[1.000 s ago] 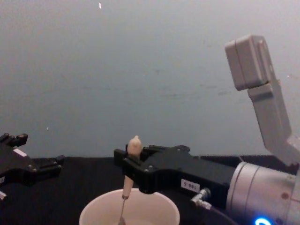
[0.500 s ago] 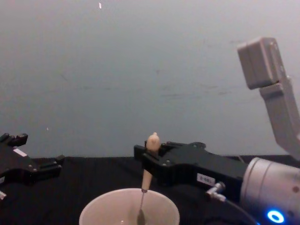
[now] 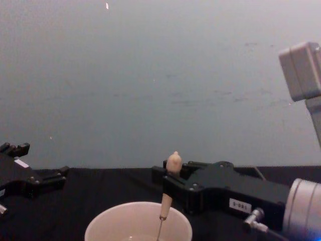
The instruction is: Pick up the stirring spoon with one hand, stir inside the cup, then place it back in its original position.
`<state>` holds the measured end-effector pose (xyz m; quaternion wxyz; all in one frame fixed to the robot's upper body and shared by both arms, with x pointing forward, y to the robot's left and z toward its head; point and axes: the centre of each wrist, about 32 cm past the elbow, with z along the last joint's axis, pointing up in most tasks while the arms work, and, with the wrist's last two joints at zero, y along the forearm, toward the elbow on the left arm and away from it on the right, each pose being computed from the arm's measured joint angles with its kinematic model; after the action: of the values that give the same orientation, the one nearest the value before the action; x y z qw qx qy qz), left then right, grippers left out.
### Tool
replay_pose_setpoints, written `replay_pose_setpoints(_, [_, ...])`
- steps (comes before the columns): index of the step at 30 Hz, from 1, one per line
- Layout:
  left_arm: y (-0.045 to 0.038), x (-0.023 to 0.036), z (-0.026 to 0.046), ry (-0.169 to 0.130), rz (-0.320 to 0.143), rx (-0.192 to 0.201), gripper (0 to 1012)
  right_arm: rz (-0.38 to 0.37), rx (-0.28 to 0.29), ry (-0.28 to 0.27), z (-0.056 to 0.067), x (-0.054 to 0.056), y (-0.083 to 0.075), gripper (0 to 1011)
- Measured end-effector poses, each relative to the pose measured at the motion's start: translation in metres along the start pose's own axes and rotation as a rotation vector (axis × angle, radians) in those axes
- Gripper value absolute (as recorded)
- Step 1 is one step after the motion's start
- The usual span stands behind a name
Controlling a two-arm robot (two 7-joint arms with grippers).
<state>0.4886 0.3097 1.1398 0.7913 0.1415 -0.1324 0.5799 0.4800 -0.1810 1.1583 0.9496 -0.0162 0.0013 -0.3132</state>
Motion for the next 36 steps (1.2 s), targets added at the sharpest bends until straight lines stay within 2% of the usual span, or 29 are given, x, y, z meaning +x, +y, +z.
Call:
replay_pose_setpoints(8, [0.0, 0.0, 0.0, 0.0, 0.0, 0.0, 1001, 0.044, -0.006, 0.012, 0.002, -0.009, -0.007, 213])
replay_pose_setpoints(17, [0.0, 0.0, 0.0, 0.0, 0.0, 0.0, 1001, 0.083, 0.003, 0.026, 0.004, -0.018, -0.004, 213])
replay_pose_setpoints(27, [0.0, 0.0, 0.0, 0.0, 0.0, 0.0, 1001, 0.083, 0.013, 0.024, 0.005, -0.02, 0.013, 213])
replay_pose_setpoints(36, [0.0, 0.0, 0.0, 0.0, 0.0, 0.0, 1001, 0.034, 0.027, 0.005, 0.005, -0.014, 0.029, 213])
